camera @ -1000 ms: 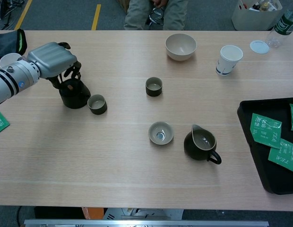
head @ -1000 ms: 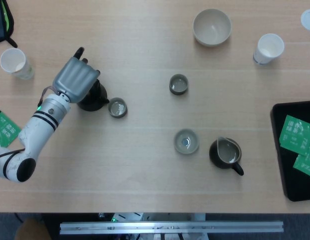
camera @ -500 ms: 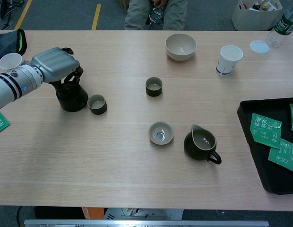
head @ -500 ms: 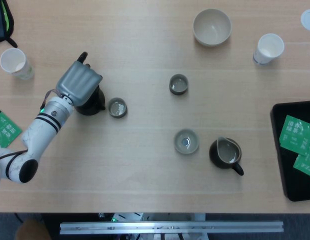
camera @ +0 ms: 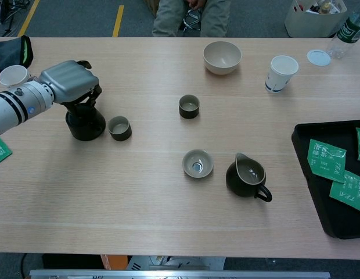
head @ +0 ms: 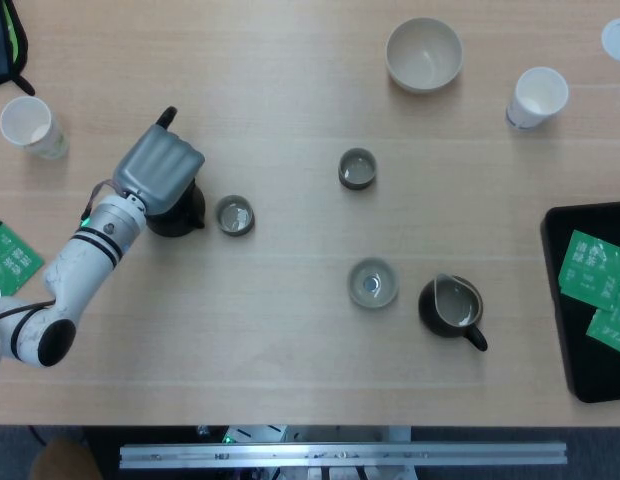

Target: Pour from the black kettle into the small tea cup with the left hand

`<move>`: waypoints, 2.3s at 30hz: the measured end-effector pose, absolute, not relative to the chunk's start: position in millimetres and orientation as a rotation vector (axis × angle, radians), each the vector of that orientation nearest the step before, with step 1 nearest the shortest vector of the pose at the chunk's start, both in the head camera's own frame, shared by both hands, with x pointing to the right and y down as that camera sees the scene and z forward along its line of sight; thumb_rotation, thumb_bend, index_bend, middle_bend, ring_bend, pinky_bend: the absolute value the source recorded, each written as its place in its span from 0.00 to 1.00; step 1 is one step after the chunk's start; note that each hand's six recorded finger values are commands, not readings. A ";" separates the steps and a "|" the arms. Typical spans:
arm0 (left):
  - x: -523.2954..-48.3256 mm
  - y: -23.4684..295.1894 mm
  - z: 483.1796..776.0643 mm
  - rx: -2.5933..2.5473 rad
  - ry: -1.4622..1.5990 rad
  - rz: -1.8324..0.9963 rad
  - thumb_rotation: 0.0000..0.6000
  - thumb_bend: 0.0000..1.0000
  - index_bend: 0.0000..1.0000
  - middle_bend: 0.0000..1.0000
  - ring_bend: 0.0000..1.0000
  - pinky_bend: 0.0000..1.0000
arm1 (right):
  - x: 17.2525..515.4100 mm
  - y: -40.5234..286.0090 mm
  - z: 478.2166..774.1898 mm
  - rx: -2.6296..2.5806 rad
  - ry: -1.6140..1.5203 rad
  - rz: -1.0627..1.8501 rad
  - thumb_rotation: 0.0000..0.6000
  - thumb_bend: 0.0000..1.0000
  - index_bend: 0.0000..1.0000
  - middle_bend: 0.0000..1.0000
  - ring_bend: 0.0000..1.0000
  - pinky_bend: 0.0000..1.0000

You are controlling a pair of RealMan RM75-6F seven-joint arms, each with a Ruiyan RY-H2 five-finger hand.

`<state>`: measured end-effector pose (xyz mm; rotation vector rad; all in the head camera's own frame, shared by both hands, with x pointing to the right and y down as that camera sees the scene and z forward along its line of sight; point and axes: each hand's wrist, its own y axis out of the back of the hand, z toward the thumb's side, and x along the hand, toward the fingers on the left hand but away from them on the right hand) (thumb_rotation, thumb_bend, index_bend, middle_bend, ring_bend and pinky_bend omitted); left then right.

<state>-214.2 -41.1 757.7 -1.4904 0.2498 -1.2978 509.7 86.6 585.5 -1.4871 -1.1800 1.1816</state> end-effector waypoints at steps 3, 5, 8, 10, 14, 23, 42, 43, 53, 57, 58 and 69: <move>-216.1 -41.1 756.4 -1.483 0.243 -1.299 1.00 0.22 0.64 0.73 0.51 0.11 | 509.4 86.7 585.9 -1.489 -1.180 1.182 1.00 0.14 0.33 0.33 0.22 0.24; -217.9 -40.8 754.9 -1.476 0.237 -1.299 1.00 0.22 0.65 0.73 0.51 0.11 | 508.8 86.4 586.3 -1.490 -1.178 1.182 1.00 0.14 0.33 0.33 0.22 0.24; -221.2 -40.0 753.4 -1.467 0.227 -1.305 1.00 0.22 0.66 0.73 0.51 0.11 | 507.6 85.5 586.2 -1.491 -1.173 1.179 1.00 0.14 0.33 0.33 0.22 0.24; -223.8 -39.4 753.0 -1.463 0.221 -1.312 1.00 0.22 0.67 0.72 0.51 0.11 | 506.8 85.0 586.2 -1.491 -1.171 1.178 1.00 0.14 0.33 0.33 0.22 0.24; -228.8 -38.4 752.9 -1.454 0.206 -1.331 1.00 0.22 0.69 0.72 0.51 0.11 | 505.9 83.9 585.5 -1.491 -1.171 1.176 1.00 0.14 0.33 0.33 0.22 0.24; -235.6 -35.5 751.6 -1.448 0.187 -1.360 1.00 0.22 0.72 0.76 0.54 0.11 | 504.6 83.9 584.6 -1.489 -1.171 1.177 1.00 0.14 0.33 0.33 0.22 0.24; -245.3 -33.7 749.8 -1.410 0.145 -1.397 1.00 0.22 0.77 0.81 0.58 0.11 | 503.5 82.4 583.9 -1.488 -1.167 1.176 1.00 0.14 0.33 0.33 0.22 0.24; -245.9 -33.6 749.8 -1.404 0.139 -1.399 1.00 0.22 0.77 0.81 0.58 0.11 | 503.4 82.3 583.9 -1.489 -1.167 1.175 1.00 0.14 0.33 0.33 0.22 0.24; -247.0 -37.3 745.2 -1.372 0.145 -1.394 0.87 0.22 0.76 0.79 0.57 0.11 | 503.6 82.0 584.0 -1.488 -1.167 1.178 1.00 0.14 0.33 0.33 0.22 0.24; -248.5 -36.9 745.0 -1.340 0.121 -1.390 0.86 0.22 0.74 0.78 0.56 0.11 | 503.6 81.9 583.9 -1.487 -1.168 1.177 1.00 0.14 0.33 0.33 0.22 0.24; -248.7 -36.7 745.0 -1.339 0.120 -1.391 0.87 0.22 0.73 0.78 0.56 0.11 | 503.6 81.8 584.1 -1.488 -1.167 1.178 1.00 0.14 0.33 0.33 0.22 0.24; -243.3 -35.7 743.1 -1.343 0.128 -1.379 0.22 0.15 0.72 0.78 0.55 0.11 | 504.9 81.2 585.5 -1.489 -1.168 1.182 1.00 0.14 0.33 0.33 0.22 0.24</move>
